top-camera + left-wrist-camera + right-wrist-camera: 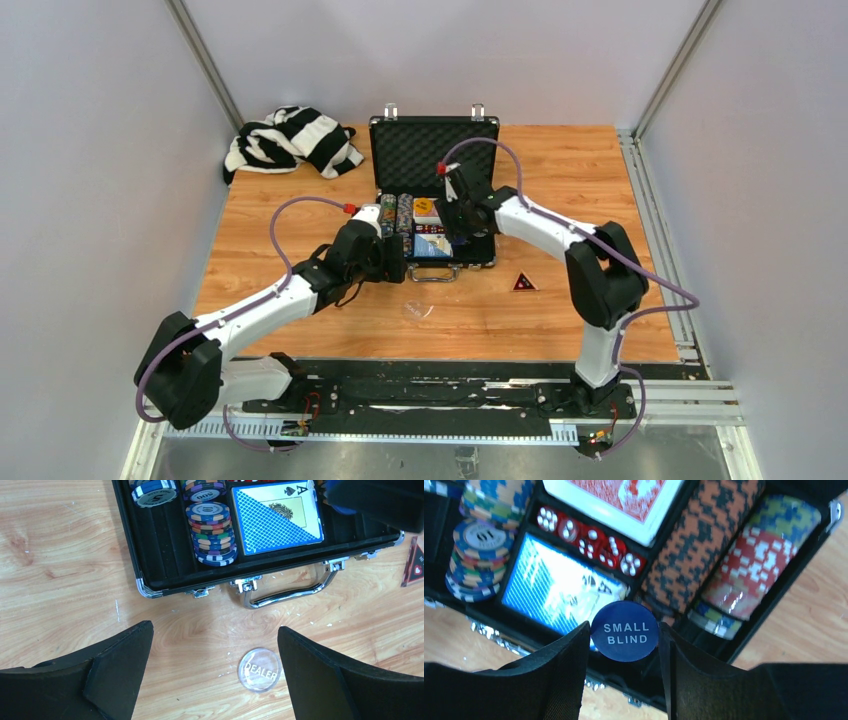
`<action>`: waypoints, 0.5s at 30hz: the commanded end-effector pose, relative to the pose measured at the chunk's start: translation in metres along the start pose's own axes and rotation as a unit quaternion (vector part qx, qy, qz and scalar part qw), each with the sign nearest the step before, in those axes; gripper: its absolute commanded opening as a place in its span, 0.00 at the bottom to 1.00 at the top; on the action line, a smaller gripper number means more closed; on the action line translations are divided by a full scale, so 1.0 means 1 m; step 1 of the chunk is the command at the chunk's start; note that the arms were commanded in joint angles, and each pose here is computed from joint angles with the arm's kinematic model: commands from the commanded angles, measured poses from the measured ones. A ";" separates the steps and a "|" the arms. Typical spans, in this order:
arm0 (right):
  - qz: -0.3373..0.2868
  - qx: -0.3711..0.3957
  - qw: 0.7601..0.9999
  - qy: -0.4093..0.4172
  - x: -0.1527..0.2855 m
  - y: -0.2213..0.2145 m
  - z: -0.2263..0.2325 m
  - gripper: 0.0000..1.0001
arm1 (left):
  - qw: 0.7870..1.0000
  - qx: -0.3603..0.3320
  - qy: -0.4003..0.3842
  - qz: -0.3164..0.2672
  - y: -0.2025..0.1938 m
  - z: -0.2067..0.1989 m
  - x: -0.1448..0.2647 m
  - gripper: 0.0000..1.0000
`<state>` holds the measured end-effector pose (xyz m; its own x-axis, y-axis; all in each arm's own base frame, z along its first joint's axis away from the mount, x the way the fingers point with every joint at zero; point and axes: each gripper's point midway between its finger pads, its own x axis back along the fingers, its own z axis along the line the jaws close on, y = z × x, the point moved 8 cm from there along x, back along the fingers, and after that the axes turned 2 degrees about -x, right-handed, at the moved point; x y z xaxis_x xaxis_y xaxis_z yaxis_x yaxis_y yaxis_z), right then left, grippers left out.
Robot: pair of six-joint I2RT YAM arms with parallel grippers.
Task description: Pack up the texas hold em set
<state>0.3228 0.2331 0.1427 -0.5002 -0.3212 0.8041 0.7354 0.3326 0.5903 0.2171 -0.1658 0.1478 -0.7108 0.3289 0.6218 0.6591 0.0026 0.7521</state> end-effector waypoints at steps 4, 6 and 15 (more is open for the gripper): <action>-0.010 0.031 0.999 0.031 -0.014 0.045 0.019 0.51 | 1.000 -0.009 -0.003 -0.013 0.002 0.000 0.004 1.00; 0.002 0.032 0.999 0.037 -0.029 0.046 0.021 0.51 | 1.000 -0.010 0.002 -0.014 0.002 0.002 0.005 1.00; -0.006 0.041 0.999 0.029 -0.038 0.058 0.023 0.76 | 1.000 -0.012 0.003 -0.011 0.002 0.003 0.003 1.00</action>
<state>0.3815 0.2805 0.1348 -0.4806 -0.3729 0.7937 0.7088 0.3677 0.6020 0.2167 -0.1641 0.1506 -0.7188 0.3289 0.6125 0.6469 -0.0060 0.7625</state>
